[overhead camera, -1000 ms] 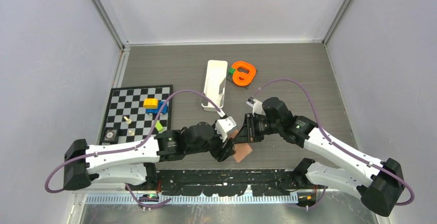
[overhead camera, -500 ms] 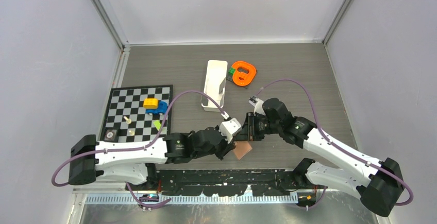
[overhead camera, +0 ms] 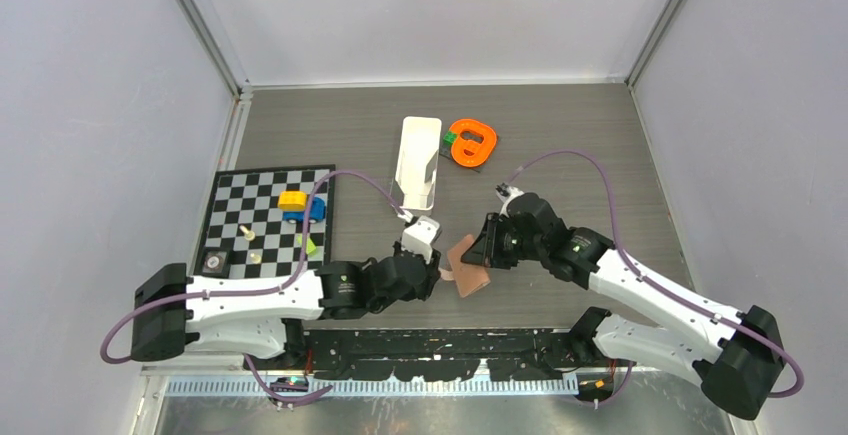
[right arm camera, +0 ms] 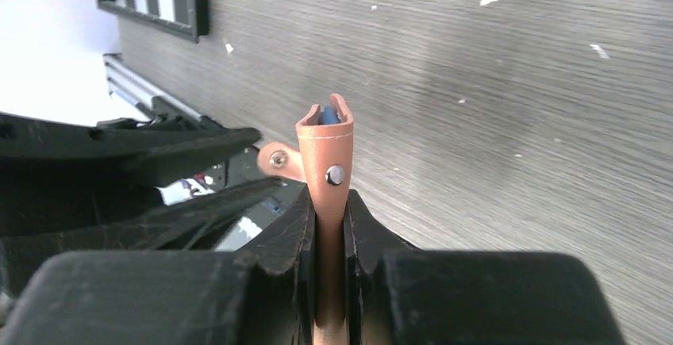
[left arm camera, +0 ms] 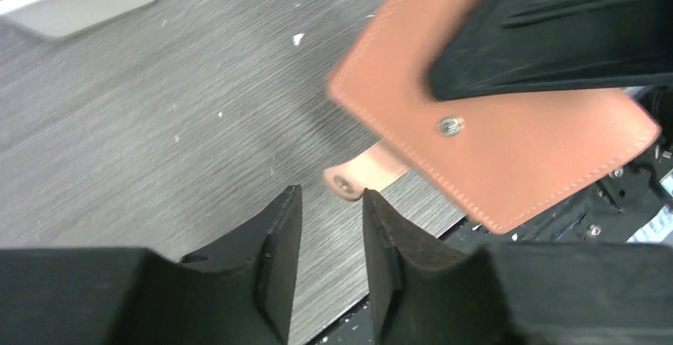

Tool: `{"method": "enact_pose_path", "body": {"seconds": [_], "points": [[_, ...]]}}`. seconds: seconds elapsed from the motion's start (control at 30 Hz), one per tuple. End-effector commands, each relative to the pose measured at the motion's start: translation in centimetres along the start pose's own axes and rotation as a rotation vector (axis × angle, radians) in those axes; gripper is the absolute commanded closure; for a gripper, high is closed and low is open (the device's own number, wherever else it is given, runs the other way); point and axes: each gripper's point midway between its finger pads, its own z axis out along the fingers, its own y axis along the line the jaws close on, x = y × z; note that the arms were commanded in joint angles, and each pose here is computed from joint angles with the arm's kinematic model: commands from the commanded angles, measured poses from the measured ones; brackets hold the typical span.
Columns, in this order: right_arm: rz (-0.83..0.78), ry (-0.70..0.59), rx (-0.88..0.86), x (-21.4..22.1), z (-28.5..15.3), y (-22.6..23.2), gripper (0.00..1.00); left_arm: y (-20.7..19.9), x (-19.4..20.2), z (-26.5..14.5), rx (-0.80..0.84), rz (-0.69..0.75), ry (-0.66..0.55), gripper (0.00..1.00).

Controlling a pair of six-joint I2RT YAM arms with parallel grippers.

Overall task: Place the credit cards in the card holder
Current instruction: Open the card holder at the center of the board.

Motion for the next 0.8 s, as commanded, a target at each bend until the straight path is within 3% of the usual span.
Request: {"method": "enact_pose_path", "body": {"seconds": [0.0,0.2,0.3,0.47,0.67,0.77], "points": [[-0.011,-0.12,0.049,-2.1,-1.7,-0.2,0.99,2.7,-0.4,-1.2,-0.094,-0.135,-0.013,0.55],[-0.041,-0.198,-0.052,-2.7,-3.7,1.4,1.0,2.2,-3.3,-2.6,0.125,-0.368,-0.045,0.3],[-0.054,-0.211,-0.122,-2.7,-4.5,2.6,1.0,0.5,-5.6,-3.8,0.292,-0.454,-0.09,0.24],[-0.069,-0.209,-0.187,-2.6,-4.9,3.8,1.0,-1.5,-7.0,-3.8,0.383,-0.46,-0.07,0.15],[-0.067,-0.218,-0.261,-2.7,-5.5,5.2,0.99,-2.8,-6.1,-2.5,0.417,-0.484,-0.003,0.14],[-0.063,-0.227,-0.268,-2.8,-5.6,5.2,0.99,-2.8,-5.8,-2.3,0.42,-0.488,0.003,0.24]]}}
